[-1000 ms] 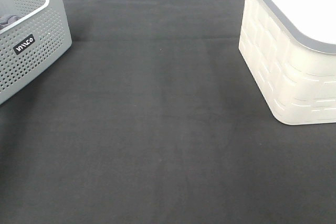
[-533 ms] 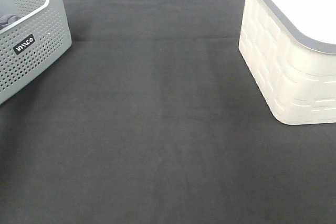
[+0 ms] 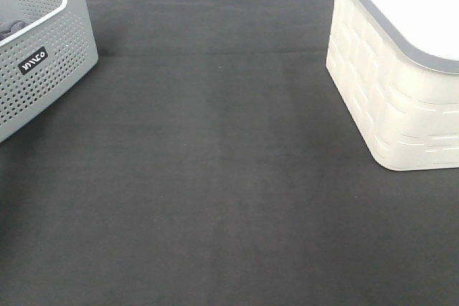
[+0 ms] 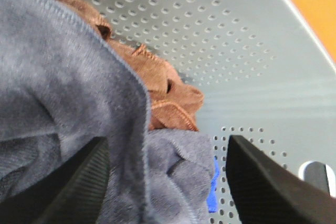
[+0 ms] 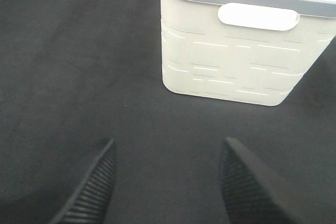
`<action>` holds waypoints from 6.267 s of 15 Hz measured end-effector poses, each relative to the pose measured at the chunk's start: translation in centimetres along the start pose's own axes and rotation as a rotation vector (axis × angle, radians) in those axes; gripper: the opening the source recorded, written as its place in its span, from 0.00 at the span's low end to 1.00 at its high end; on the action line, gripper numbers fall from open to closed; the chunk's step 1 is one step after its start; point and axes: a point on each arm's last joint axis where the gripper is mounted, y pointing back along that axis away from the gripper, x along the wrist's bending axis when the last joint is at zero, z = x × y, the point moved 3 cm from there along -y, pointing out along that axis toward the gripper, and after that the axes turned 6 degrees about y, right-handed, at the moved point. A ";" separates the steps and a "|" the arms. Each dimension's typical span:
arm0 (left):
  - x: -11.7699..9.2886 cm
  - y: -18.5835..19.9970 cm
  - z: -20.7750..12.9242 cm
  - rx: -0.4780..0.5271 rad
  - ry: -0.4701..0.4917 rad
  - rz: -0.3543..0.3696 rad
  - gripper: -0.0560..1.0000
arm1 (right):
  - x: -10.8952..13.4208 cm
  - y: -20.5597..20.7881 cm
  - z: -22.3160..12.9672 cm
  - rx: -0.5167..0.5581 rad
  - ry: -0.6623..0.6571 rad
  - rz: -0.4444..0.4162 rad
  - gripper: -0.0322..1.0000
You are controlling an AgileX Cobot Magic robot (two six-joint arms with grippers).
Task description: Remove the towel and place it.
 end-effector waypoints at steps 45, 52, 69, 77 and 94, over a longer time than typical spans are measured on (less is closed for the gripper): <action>-19.6 43.6 -7.9 0.083 -0.760 -1.428 0.05 | 0.0 0.0 0.0 0.000 -0.001 0.000 0.60; -12.8 41.9 -14.9 0.628 -1.112 -1.411 0.05 | 0.0 0.0 0.0 0.000 -0.001 0.000 0.60; -2.3 34.2 -17.4 0.807 -1.229 -1.072 0.05 | 4.6 -10.7 9.5 -0.146 0.002 0.513 0.60; -3.3 37.7 -20.7 0.730 -1.206 -1.119 0.05 | 11.3 -19.0 9.2 -0.151 0.221 0.736 0.59; -2.6 37.3 -22.0 0.768 -1.217 -1.104 0.05 | 20.1 -34.4 4.5 0.236 0.243 0.751 0.57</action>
